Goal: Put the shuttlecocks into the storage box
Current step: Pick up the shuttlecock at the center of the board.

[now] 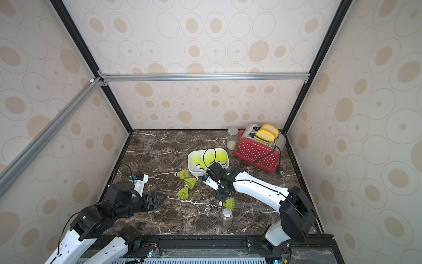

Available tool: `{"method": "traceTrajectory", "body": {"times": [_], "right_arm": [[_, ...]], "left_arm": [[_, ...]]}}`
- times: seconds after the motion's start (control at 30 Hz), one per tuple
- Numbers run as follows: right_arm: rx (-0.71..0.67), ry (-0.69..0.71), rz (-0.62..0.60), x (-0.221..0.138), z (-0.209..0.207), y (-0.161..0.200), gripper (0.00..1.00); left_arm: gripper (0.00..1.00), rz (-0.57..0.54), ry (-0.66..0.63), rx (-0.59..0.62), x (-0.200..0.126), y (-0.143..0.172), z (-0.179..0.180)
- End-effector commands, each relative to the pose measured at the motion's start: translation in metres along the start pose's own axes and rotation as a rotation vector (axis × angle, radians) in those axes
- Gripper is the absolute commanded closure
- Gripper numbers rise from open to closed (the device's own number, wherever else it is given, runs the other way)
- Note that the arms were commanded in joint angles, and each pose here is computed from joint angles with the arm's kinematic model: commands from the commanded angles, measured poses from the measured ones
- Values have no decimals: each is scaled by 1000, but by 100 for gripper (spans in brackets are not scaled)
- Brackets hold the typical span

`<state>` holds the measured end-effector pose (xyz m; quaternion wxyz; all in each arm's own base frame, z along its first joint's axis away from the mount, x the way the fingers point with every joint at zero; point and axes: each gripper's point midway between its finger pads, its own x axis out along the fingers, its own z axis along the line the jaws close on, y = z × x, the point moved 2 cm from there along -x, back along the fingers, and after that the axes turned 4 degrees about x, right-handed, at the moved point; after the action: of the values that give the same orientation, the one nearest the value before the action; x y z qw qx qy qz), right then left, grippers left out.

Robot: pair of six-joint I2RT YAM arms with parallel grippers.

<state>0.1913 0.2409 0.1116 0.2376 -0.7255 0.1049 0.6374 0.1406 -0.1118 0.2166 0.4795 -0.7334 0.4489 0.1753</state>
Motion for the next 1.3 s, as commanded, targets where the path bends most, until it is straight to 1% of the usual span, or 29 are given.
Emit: {"method": "traceTrajectory", "body": {"times": [0.0,0.07,0.13,0.2,0.23,0.33,0.4,0.47,0.57,0.63,0.7,0.77,0.87,0.9,1.0,1.03,1.07,1.17,1.27], "right_arm": [[-41,-4,109,5,-2,7,57],[12,56,93,2,-10,4,56],[84,90,23,-9,-18,-1,53],[178,90,-27,-20,-27,-3,52],[232,89,-44,-27,-33,-1,52],[377,75,-69,-45,-51,11,52],[446,67,-113,-59,-59,18,53],[502,29,-169,-74,-62,23,53],[560,-63,-256,-95,-58,30,53],[613,-117,-304,-108,-53,40,53],[686,-182,-339,-117,-49,51,53],[750,-205,-357,-124,-45,67,53],[786,-207,-376,-133,-36,85,52],[791,-205,-382,-136,-33,90,52],[795,-191,-385,-141,-29,99,52],[793,-186,-384,-142,-28,101,51],[797,-177,-381,-142,-29,103,51],[797,-161,-379,-144,-30,105,51],[799,-160,-383,-148,-31,104,51]], "left_arm": [[22,24,18,23,4,1,-4],[22,39,42,23,10,0,-9],[24,64,82,31,20,-1,-16],[26,94,110,69,33,0,-21],[26,111,116,108,41,0,-23],[26,134,126,264,64,-5,-35],[27,143,131,375,85,-10,-48],[26,173,145,489,106,-11,-63],[27,246,191,642,136,-10,-84],[27,285,224,788,151,-4,-98],[26,323,243,905,166,1,-107],[26,348,242,980,180,1,-111],[26,352,237,1064,197,-6,-117],[27,357,256,1104,201,-5,-121],[25,395,289,1303,212,14,-128],[25,410,295,1350,216,21,-129],[25,417,292,1378,222,26,-128],[25,419,314,1399,237,37,-129],[25,378,325,1432,244,40,-132]]}}
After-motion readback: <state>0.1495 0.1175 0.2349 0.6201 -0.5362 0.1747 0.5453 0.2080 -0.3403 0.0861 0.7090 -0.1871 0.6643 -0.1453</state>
